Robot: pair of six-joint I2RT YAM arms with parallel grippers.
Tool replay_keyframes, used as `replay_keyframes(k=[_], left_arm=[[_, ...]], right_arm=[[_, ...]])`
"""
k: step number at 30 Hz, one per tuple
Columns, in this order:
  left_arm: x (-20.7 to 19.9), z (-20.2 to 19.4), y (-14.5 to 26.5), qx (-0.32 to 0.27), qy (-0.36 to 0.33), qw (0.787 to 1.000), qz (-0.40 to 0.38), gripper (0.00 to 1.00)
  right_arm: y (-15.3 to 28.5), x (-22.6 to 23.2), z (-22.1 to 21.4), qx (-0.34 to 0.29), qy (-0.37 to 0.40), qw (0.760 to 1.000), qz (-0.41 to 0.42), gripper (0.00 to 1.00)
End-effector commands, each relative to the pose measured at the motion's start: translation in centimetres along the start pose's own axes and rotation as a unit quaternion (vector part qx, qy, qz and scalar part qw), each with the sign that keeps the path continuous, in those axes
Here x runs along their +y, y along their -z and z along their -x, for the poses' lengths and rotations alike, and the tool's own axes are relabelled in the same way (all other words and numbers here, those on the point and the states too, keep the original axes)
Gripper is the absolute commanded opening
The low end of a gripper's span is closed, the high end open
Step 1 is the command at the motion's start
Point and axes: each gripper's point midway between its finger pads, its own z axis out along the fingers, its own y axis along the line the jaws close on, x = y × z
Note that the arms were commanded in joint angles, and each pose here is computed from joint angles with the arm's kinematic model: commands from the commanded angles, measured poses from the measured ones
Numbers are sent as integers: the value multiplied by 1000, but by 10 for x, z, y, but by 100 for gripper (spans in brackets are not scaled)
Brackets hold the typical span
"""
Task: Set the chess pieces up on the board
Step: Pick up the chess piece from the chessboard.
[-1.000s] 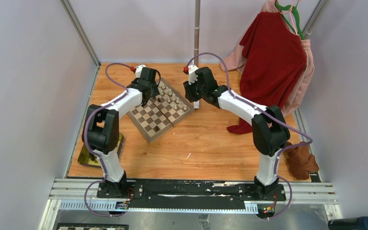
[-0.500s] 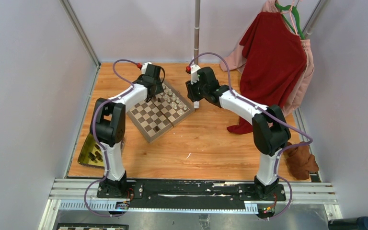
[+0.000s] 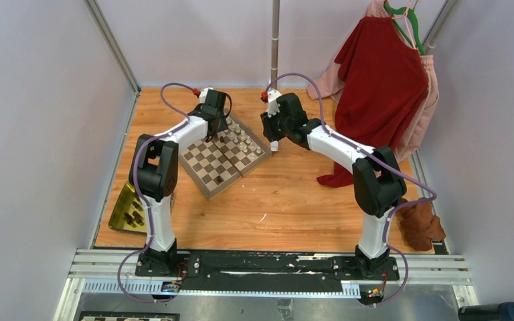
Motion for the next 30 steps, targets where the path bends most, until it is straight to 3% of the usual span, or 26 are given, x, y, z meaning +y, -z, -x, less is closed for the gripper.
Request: replay_keyframes(k=[1, 14, 30], left_arm=[[-2, -2, -4, 1, -10, 1000, 9, 50], [3, -6, -6, 5, -11, 1000, 21, 38], [8, -13, -5, 12, -9, 1000, 26, 31]], right_arm=[[2, -8, -3, 3, -5, 1000, -6, 35], [3, -8, -6, 7, -5, 1000, -8, 35], [6, -7, -11, 10, -7, 1000, -7, 34]])
